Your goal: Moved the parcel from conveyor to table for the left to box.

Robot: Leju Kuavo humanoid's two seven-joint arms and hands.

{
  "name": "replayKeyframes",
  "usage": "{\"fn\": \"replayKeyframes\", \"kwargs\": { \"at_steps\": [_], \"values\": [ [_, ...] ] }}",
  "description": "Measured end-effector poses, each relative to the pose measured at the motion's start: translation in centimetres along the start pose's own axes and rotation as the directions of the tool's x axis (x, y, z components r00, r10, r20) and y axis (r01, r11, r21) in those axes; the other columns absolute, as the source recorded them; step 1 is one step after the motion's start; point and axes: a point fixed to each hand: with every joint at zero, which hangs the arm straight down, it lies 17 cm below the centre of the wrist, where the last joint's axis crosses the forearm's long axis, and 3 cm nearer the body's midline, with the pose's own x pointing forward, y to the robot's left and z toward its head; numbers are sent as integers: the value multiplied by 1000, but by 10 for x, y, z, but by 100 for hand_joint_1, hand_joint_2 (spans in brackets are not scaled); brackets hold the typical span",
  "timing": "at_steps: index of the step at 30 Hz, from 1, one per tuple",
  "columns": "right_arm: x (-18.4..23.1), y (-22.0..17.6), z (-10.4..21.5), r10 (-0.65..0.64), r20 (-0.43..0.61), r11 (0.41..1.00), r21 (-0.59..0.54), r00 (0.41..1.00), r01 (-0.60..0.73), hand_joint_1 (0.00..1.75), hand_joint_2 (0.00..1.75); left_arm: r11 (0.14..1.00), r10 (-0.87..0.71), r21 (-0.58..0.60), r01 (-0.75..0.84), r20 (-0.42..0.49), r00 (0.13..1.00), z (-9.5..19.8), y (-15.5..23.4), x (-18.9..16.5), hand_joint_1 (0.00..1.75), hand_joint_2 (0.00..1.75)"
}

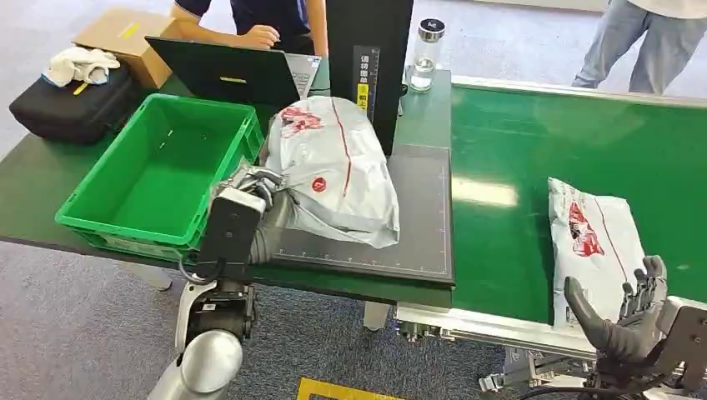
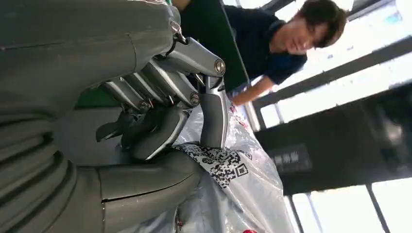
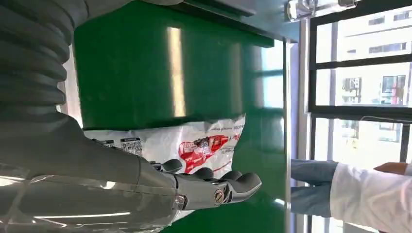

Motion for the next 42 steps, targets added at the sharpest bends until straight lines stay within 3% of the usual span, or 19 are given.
{"fn": "replayKeyframes", "kwargs": {
  "at_steps": [5,21,34,42],
  "values": [
    [0,-10,5,6,-5,1000,-8,1000,-6,0,175,997,-28,73,30,-20,999,-2,28,-9,175,175],
    [-1,-25,16,17,-17,1000,-23,1000,-17,0,175,944,-116,281,174,-211,971,9,120,-87,175,175],
    [0,-25,15,16,-14,1000,-26,1000,-16,0,175,884,-137,384,269,-337,932,43,173,-130,175,175],
    [2,-25,13,9,-9,999,-38,1000,-10,0,175,875,-165,375,308,-367,916,49,183,-141,175,175]
  ]
}}
